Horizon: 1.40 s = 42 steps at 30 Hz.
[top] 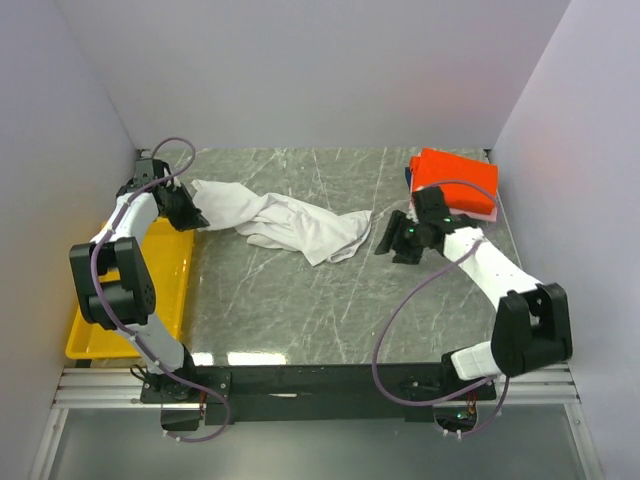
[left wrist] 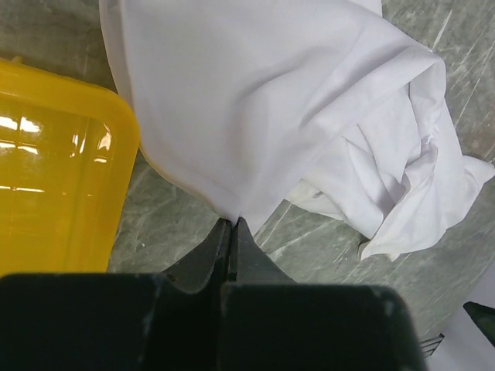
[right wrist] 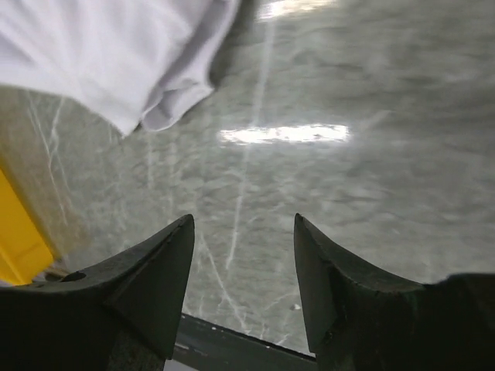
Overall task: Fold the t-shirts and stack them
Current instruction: Flatten the tshirt out
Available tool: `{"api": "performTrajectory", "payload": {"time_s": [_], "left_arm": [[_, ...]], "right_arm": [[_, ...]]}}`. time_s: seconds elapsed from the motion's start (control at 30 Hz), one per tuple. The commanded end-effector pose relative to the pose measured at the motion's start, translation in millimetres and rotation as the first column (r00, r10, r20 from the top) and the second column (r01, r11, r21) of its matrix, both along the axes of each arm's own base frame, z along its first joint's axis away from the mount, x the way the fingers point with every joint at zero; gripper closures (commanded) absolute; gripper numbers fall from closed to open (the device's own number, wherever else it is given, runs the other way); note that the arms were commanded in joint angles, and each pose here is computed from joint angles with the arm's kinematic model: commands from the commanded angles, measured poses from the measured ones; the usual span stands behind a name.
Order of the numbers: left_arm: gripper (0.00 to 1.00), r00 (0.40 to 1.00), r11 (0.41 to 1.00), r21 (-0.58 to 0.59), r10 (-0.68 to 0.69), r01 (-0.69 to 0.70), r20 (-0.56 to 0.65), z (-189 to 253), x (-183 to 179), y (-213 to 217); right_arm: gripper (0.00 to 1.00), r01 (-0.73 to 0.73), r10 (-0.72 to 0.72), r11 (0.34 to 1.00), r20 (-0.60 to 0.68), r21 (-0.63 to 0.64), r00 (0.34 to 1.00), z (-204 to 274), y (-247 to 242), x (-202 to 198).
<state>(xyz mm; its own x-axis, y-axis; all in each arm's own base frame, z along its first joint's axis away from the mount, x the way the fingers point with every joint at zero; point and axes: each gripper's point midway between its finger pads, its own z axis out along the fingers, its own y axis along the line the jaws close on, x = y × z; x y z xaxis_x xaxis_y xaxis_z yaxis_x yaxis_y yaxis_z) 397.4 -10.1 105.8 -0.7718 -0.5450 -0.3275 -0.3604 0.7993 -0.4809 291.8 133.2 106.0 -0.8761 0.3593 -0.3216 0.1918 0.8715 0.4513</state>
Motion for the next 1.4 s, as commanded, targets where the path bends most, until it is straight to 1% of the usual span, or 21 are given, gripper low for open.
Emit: {"api": "performTrajectory", "payload": {"time_s": [0.0, 0.07, 0.1, 0.13, 0.2, 0.27, 0.3, 0.33, 0.4, 0.53, 0.57, 0.7, 0.97, 1.1, 1.37], "left_arm": [[1.00, 0.995, 0.999, 0.031, -0.042, 0.040, 0.094, 24, 15, 3], [1.00, 0.994, 0.998, 0.045, -0.041, 0.037, 0.097, 27, 15, 5], [1.00, 0.995, 0.998, 0.048, -0.045, 0.041, 0.091, 25, 14, 5], [1.00, 0.995, 0.998, 0.050, -0.048, 0.044, 0.090, 25, 14, 5], [1.00, 0.995, 0.998, 0.049, -0.053, 0.049, 0.089, 26, 14, 5], [1.00, 0.995, 0.998, 0.045, -0.057, 0.054, 0.087, 25, 13, 4], [1.00, 0.994, 0.997, 0.044, -0.060, 0.056, 0.091, 27, 12, 3], [1.00, 0.994, 0.997, 0.042, -0.062, 0.058, 0.095, 27, 13, 3], [1.00, 0.994, 0.998, 0.033, -0.065, 0.062, 0.093, 27, 11, 1], [1.00, 0.993, 0.998, 0.023, -0.068, 0.066, 0.096, 27, 9, -1], [1.00, 0.993, 0.998, 0.021, -0.068, 0.066, 0.099, 28, 9, -1], [1.00, 0.992, 0.998, 0.017, -0.069, 0.067, 0.101, 29, 8, -2], [1.00, 0.992, 0.997, 0.017, -0.074, 0.072, 0.100, 30, 11, -2], [1.00, 0.992, 0.997, 0.021, -0.079, 0.077, 0.101, 31, 12, -2], [1.00, 0.993, 0.997, 0.011, -0.079, 0.078, 0.091, 25, 12, -3]], "right_arm": [[0.39, -0.206, 0.195, 0.975, 0.119, 0.085, 0.973, 28, 66, 20], [0.41, -0.261, 0.248, 0.960, 0.132, 0.099, 0.960, 28, 92, 20], [0.42, -0.295, 0.282, 0.948, 0.111, 0.121, 0.953, 22, 113, 15], [0.43, -0.318, 0.301, 0.936, 0.125, 0.150, 0.945, 22, 127, 17], [0.46, -0.340, 0.327, 0.924, 0.096, 0.174, 0.940, 11, 149, 20], [0.48, -0.379, 0.371, 0.912, 0.078, 0.157, 0.925, 3, 169, 16], [0.49, -0.397, 0.391, 0.906, 0.071, 0.145, 0.918, -4, 178, 22], [0.49, -0.417, 0.414, 0.900, 0.051, 0.129, 0.909, -10, 186, 16], [0.50, -0.427, 0.427, 0.899, 0.027, 0.097, 0.904, -24, 193, 24], [0.52, -0.416, 0.416, 0.909, -0.002, 0.035, 0.909, -41, 193, 34], [0.52, -0.403, 0.403, 0.915, -0.018, 0.001, 0.915, -50, 190, 37], [0.52, -0.383, 0.382, 0.922, -0.028, -0.064, 0.924, -54, 183, 43], [0.52, -0.384, 0.379, 0.917, -0.066, -0.110, 0.923, -75, 178, 41], [0.53, -0.400, 0.397, 0.909, -0.051, -0.115, 0.916, -72, 185, 42], [0.55, -0.423, 0.417, 0.884, -0.071, -0.202, 0.906, -80, 185, 41]]}}
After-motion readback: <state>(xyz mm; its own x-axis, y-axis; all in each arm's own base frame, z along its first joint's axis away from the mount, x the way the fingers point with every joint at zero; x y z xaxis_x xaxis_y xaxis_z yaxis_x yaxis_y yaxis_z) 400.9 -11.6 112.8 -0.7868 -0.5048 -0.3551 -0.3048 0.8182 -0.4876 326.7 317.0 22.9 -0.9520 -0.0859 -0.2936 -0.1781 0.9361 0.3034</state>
